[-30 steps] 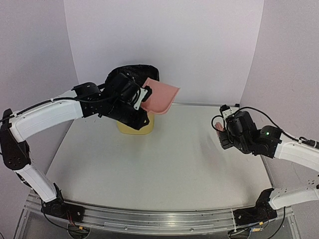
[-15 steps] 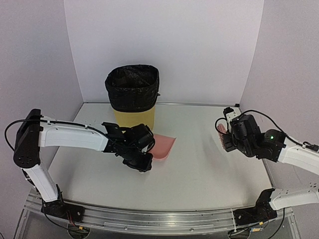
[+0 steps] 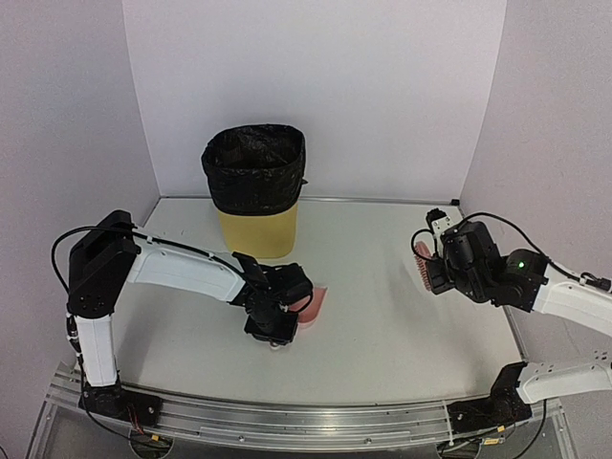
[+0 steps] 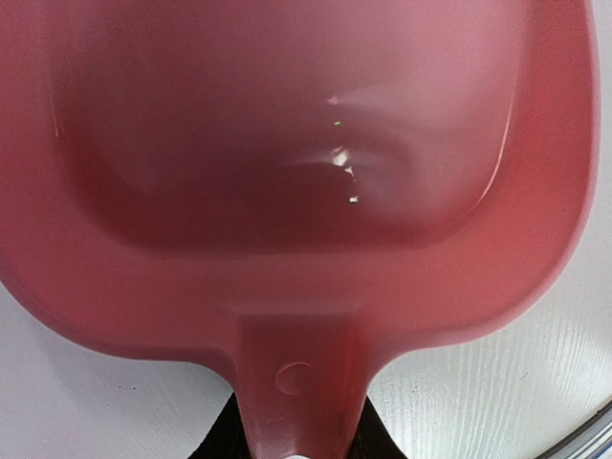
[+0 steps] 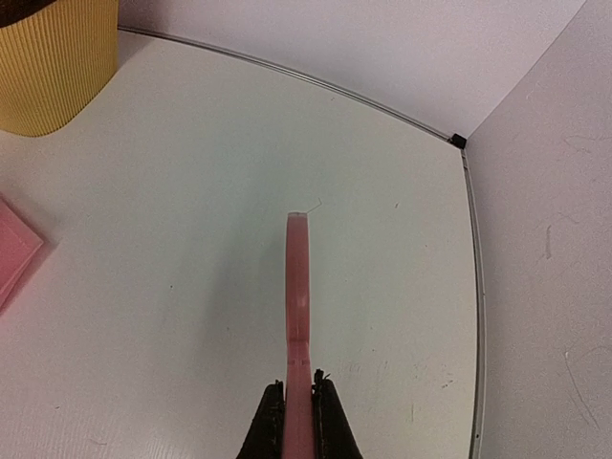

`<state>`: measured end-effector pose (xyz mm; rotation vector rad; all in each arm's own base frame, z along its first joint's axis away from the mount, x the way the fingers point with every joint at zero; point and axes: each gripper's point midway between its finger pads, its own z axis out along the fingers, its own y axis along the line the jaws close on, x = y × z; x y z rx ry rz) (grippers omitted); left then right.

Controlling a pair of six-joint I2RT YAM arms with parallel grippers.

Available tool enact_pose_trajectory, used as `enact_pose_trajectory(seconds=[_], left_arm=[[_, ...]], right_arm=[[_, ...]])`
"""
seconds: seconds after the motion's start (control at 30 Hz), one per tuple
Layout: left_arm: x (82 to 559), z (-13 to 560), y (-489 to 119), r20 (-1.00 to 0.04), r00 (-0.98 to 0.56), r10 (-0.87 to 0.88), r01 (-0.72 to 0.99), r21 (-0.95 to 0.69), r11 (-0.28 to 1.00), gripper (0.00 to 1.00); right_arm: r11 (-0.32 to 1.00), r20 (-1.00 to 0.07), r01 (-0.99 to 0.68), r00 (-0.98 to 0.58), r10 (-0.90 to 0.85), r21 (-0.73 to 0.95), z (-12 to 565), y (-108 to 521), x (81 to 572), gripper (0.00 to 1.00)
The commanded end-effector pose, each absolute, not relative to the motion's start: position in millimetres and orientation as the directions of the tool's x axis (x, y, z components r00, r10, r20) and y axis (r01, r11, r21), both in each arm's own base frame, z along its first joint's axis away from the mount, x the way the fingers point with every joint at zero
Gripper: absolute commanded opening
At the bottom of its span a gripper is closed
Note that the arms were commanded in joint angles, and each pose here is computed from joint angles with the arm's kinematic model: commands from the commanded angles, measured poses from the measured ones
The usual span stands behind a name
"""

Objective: Sweep away the paper scraps from the table

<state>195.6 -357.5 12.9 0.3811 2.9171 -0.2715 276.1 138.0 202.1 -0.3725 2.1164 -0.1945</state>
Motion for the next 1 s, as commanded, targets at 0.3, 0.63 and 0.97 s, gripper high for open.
enact_pose_trajectory(seconds=[0.3, 0.63, 0.97], left_arm=[[198.1, 33.4, -365.1, -0.236, -0.947, 0.216, 0.257, -0.16, 0.953, 0.59], [209.0, 94.7, -371.1, -0.359, -0.914, 0.19, 0.281, -0.22, 0.934, 1.0], [227.5, 133.1, -270.1, -0.452, -0.891, -0.045, 0.031, -0.158, 0.987, 1.0]], right_arm=[[0.939, -0.783, -0.197, -0.518, -0.344, -0.283, 196.4, 141.0, 278.7, 0.0], [0.92, -0.776, -0.269, -0.498, -0.387, -0.286, 203.3, 153.9, 280.0, 0.0], [0.738, -0.744, -0.595, -0.326, -0.583, -0.318, 218.1, 239.2, 278.4, 0.0]])
